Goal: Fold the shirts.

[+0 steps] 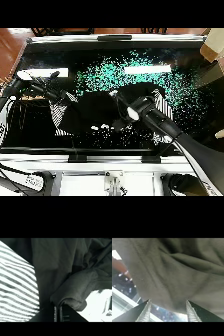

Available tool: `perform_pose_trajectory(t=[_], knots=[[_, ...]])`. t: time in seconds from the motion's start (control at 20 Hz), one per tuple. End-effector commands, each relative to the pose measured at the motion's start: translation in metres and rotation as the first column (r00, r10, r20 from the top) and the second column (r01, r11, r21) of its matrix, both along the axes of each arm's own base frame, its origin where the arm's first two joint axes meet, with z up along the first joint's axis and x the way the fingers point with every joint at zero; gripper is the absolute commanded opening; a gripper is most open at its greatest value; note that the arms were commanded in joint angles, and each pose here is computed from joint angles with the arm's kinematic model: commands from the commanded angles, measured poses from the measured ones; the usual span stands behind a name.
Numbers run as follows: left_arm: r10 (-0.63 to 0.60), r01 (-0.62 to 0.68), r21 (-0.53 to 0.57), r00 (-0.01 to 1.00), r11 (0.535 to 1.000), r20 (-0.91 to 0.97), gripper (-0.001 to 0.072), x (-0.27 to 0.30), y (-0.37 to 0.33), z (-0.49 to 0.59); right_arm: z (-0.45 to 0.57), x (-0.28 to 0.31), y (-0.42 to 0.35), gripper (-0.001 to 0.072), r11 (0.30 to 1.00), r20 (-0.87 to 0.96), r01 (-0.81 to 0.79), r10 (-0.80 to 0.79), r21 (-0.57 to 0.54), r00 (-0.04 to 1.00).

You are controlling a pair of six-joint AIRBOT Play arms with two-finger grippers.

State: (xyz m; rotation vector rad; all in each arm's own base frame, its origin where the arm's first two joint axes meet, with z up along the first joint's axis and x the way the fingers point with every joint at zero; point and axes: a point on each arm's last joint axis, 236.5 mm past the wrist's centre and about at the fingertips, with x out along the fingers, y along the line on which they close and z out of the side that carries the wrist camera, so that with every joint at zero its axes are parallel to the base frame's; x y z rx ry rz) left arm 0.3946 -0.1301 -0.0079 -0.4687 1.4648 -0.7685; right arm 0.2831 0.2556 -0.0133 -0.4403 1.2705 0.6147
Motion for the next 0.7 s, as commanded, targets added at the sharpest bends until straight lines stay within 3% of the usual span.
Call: perform_pose_trajectory(t=[0.0, 0.45, 0.65], knots=[[-0.002, 0.002, -0.001, 1.000, 1.000, 0.004, 0.0054, 0.000, 0.001, 0.000, -0.018, -0.024, 0.028, 0.0551, 0.997, -0.068, -0.059, 0.062, 0.039, 0.996], [-0.008, 0.008, -0.003, 1.000, 1.000, -0.001, 0.0055, -0.001, 0.000, 0.001, -0.043, 0.000, 0.018, 0.0551, 0.995, -0.006, -0.091, 0.090, -0.052, 0.996], [-0.046, 0.046, -0.011, 0.999, 0.999, 0.008, 0.0055, -0.006, 0.000, 0.002, -0.045, 0.010, 0.021, 0.0548, 0.997, 0.028, -0.066, 0.068, -0.041, 0.997]])
